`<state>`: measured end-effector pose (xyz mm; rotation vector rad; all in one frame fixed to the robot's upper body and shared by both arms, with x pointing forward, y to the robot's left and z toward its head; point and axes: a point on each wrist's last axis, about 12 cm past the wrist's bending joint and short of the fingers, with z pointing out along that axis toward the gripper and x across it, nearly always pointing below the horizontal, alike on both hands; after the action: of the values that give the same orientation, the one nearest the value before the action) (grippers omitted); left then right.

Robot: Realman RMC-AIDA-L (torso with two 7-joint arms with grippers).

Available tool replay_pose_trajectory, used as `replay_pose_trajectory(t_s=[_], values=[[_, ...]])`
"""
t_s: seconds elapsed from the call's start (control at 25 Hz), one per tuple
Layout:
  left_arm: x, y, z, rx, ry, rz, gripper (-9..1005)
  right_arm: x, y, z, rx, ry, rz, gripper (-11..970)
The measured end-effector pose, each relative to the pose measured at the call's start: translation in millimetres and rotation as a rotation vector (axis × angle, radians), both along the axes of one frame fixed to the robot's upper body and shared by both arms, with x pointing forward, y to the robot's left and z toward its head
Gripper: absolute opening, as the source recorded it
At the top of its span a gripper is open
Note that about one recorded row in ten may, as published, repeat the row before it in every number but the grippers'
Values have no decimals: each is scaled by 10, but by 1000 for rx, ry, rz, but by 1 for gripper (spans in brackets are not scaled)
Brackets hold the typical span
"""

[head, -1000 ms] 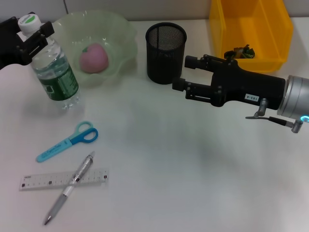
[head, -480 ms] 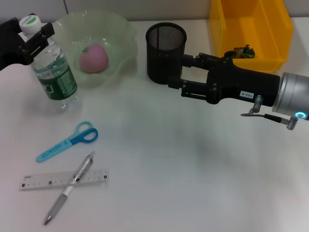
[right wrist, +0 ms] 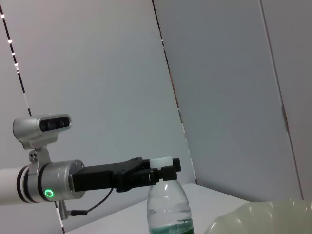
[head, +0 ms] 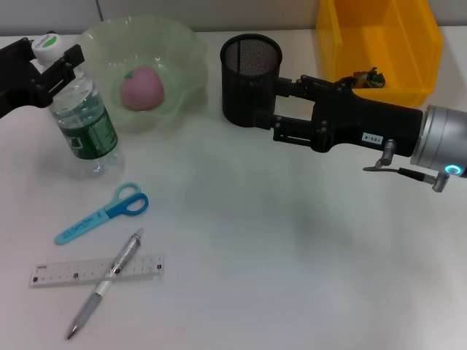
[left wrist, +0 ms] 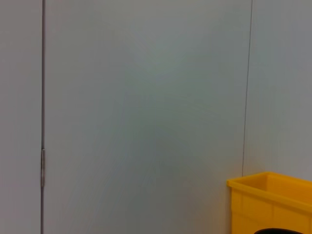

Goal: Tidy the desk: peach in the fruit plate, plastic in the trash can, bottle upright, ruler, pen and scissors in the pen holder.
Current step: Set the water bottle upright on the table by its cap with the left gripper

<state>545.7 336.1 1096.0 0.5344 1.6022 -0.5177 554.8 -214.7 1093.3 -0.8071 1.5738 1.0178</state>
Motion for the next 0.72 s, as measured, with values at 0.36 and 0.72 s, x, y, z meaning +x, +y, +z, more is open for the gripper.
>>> replay_pose_trajectory(t_s=[0.36, 0.72], values=[[-26, -5, -49, 6, 9, 1, 449, 9, 13, 8, 2, -1, 3, 742], [-45, -15, -76, 12, 6, -7, 449, 2, 15, -6, 3, 5, 2, 742]])
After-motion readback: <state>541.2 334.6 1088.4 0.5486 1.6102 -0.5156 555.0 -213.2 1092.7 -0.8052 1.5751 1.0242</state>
